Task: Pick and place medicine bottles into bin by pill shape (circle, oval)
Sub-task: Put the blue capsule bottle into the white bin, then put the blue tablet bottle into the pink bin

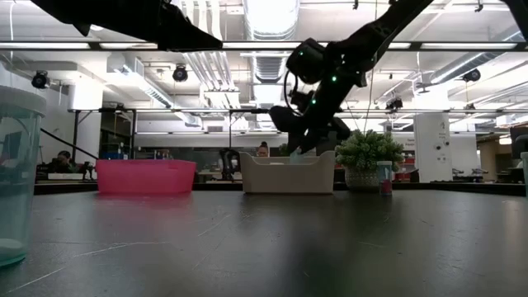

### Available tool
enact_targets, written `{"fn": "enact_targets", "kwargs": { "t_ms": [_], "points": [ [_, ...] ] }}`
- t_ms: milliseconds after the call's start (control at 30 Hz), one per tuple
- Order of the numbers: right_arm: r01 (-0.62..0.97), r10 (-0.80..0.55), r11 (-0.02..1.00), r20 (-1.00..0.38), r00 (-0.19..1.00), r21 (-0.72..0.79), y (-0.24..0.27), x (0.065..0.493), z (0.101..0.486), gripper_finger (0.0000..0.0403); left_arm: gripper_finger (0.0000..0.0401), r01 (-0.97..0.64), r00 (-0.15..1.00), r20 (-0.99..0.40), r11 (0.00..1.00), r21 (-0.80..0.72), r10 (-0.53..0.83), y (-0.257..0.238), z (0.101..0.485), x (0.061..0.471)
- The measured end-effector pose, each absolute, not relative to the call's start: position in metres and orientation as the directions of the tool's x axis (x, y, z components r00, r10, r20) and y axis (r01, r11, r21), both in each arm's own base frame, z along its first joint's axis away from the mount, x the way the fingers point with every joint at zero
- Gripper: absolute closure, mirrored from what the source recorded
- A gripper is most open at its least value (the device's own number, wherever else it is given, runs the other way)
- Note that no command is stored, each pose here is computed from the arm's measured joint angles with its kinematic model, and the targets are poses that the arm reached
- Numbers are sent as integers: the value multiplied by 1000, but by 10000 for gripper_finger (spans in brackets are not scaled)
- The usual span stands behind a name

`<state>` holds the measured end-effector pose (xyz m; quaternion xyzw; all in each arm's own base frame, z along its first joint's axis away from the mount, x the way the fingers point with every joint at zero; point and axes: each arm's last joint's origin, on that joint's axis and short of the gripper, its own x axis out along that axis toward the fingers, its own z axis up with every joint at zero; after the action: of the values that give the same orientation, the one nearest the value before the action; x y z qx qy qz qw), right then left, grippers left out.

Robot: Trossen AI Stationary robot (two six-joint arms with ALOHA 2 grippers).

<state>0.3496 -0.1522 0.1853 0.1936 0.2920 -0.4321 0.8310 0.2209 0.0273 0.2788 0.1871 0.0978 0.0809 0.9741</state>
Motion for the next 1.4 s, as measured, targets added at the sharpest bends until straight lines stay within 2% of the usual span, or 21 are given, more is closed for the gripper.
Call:
{"fn": "enact_targets", "kwargs": {
  "t_ms": [600,1133,1400],
  "points": [
    [854,-617,515,-662,426,69,-160,356,164,284,237,-121,967,-163,917,381,196,27,278,221],
    [853,-619,517,-657,430,71,-160,356,165,238,237,-122,967,-163,917,381,196,27,278,221],
    [837,-625,542,-627,466,81,-153,352,190,220,237,-123,967,-163,919,373,196,27,278,221]
  ]
}}
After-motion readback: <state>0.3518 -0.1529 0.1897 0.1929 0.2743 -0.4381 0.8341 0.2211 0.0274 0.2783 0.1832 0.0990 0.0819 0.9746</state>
